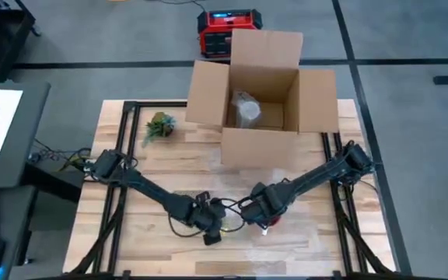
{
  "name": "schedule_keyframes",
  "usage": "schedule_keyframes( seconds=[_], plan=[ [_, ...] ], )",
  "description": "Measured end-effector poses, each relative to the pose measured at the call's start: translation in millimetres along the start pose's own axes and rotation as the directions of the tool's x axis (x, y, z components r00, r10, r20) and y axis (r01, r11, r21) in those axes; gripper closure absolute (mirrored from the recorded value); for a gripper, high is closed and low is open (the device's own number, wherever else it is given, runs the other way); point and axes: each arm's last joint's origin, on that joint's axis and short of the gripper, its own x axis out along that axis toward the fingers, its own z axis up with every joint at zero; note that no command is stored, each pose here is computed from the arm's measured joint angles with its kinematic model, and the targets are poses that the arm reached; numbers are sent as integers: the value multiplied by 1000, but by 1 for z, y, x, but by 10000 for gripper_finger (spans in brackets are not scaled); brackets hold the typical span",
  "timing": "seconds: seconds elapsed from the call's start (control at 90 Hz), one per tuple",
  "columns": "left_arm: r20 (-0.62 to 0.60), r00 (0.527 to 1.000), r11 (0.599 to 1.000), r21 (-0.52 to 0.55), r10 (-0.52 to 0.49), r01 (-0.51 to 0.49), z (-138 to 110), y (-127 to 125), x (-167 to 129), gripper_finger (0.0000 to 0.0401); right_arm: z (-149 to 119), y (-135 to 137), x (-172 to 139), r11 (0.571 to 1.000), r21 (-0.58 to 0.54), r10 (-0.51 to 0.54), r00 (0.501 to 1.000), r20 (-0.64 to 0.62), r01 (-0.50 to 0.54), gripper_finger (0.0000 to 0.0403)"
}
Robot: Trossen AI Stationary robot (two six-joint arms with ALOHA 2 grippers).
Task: Wrap mug
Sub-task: Wrap the red mug in the bubble wrap
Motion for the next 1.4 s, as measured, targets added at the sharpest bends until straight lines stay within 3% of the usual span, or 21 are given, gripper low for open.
schedule_keyframes(
  seconds=[0.122, 0.233, 0.489, 0.711, 0.878, 1.011, 1.233, 1.4],
  plan=[
    [83, 996, 998, -45, -33, 37, 11, -3, -35, 401, -17, 10, -15, 999, 14, 28, 999, 43, -29, 401],
    [180, 983, 998, -45, -45, 54, 34, 11, -50, 401, -41, 19, -19, 998, 42, 46, 997, 59, -49, 401],
    [271, 959, 993, 105, -82, 55, 83, 51, -17, 401, -69, 25, -13, 984, 163, 74, 997, 2, -73, 401],
    [257, 954, 956, 281, -156, 80, 89, 56, -7, 401, -71, 26, -14, 981, 176, 87, 996, -8, -84, 401],
    [326, 924, 933, 352, -202, 79, 84, 33, -43, 401, -62, 16, -31, 982, 101, 161, 987, 23, -162, 401],
    [406, 897, 913, 408, -173, -9, 80, 18, -78, 401, -53, 10, -39, 978, -15, 209, 977, 37, -208, 401],
    [605, 783, 908, 395, -146, -136, 89, 17, -144, 401, -37, 10, -53, 917, -200, 370, 924, 96, -347, 401],
    [695, 709, 890, 389, -114, -238, 95, 25, -181, 401, -25, 13, -56, 878, -223, 450, 888, 91, -423, 400]
  ],
)
